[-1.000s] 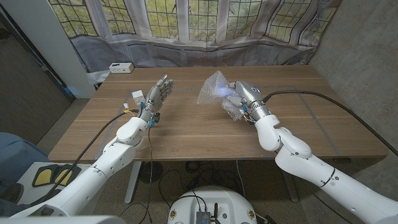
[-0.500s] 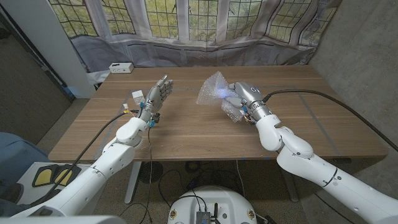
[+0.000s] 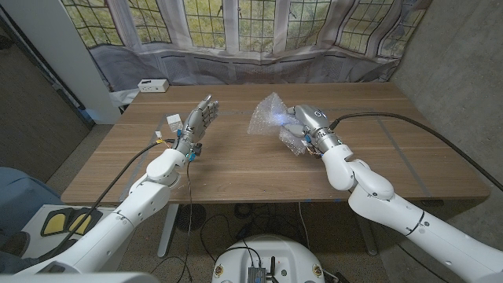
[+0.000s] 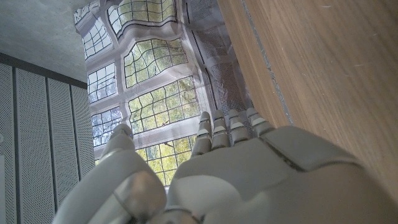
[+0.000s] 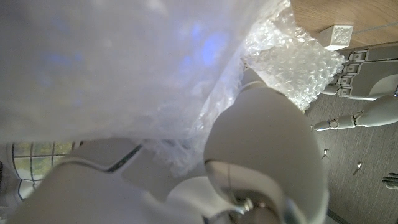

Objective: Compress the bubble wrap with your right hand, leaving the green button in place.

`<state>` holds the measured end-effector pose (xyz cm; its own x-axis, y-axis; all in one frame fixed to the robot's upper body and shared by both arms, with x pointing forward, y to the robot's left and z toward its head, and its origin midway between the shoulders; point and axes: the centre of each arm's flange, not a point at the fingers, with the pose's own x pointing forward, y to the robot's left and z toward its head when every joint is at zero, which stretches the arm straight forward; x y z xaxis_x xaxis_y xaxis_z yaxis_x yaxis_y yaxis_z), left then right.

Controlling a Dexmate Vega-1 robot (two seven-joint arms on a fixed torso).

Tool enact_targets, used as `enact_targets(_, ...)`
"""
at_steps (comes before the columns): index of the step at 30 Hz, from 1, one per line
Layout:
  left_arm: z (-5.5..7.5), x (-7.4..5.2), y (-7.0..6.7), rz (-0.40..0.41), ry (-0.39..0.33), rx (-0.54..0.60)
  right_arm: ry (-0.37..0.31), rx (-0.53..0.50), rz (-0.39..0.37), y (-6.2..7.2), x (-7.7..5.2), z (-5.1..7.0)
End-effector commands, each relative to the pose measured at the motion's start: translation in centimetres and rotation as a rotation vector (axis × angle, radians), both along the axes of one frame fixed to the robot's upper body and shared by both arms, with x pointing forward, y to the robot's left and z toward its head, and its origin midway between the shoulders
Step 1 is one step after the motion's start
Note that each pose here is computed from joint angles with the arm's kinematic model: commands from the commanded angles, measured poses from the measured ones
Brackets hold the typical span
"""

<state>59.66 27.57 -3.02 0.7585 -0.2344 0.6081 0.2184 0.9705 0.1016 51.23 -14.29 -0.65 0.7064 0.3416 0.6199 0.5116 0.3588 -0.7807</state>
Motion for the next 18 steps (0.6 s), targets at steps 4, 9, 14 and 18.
enact_targets(4,-0.1,0.1,-0.1,-0.007,-0.001,0.003,0.037,-0.042,-0.027,0.4,0.9,-0.1)
enact_targets(9,0.0,0.1,-0.1,-0.009,-0.002,0.003,0.048,-0.055,-0.027,0.7,1.2,0.1)
enact_targets(14,0.1,0.2,-0.2,-0.011,-0.005,0.003,0.068,-0.088,-0.042,1.0,1.7,0.1)
enact_targets(18,0.1,0.2,-0.2,-0.013,-0.007,-0.002,0.083,-0.112,-0.056,1.2,2.2,0.3)
